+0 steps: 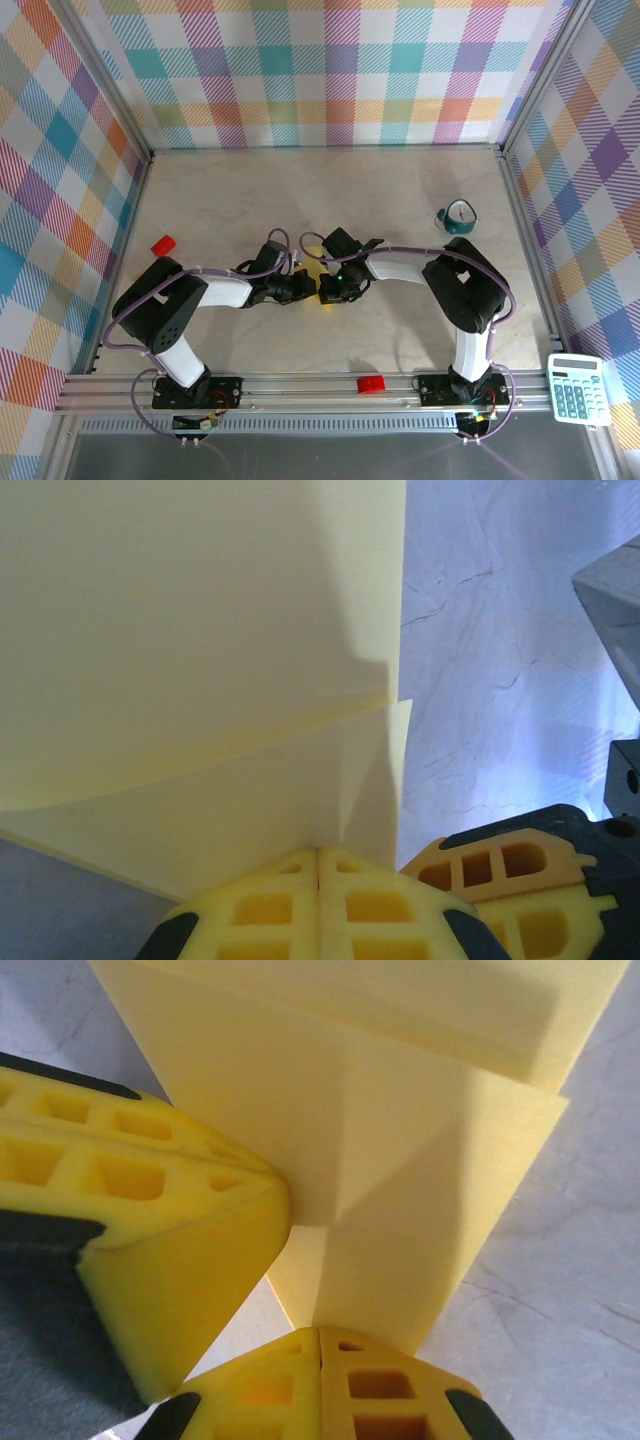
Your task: Fold a paper plane with a square sheet of paper (fold left side to right side)
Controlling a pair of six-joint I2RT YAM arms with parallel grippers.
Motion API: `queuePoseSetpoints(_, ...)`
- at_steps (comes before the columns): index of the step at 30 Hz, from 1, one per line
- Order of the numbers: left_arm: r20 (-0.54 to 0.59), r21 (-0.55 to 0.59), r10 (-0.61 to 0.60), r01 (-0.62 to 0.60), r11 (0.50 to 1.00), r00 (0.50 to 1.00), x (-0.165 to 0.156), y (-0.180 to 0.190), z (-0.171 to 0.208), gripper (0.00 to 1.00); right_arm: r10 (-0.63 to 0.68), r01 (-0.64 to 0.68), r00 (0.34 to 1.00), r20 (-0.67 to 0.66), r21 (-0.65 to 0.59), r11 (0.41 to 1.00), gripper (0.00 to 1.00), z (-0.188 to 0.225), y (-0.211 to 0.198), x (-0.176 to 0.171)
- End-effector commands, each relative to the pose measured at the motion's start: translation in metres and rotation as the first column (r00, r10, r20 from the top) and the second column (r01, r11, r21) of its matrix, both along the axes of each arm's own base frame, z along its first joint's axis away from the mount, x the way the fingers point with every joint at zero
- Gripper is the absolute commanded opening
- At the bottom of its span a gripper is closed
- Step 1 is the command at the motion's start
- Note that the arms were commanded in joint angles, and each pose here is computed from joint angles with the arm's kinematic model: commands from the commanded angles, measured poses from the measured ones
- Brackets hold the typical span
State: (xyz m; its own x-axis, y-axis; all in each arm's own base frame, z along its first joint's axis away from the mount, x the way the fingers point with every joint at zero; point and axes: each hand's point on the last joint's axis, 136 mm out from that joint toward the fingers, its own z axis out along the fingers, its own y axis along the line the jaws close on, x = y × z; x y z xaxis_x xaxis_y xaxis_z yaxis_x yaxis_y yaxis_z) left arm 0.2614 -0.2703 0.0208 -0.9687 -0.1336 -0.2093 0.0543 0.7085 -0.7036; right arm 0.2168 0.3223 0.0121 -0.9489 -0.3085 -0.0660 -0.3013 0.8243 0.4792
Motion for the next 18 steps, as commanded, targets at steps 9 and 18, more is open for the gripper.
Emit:
queuePoseSetpoints(9, -0.052, 0.116, 0.084, -0.078, 0.990, 0.995, 0.002, 0.030, -0.024, 0.00, -0.001, -0.030, 0.995, -0.097, -0.324, 0.945, 0.00, -0.062, -0.065, -0.034)
queuePoseSetpoints(18, -0.019, 0.120, 0.143, -0.140, 0.983, 0.990, 0.031, 0.057, -0.026, 0.00, 0.000, -0.031, 0.995, -0.095, -0.322, 0.946, 0.00, -0.062, -0.065, -0.034)
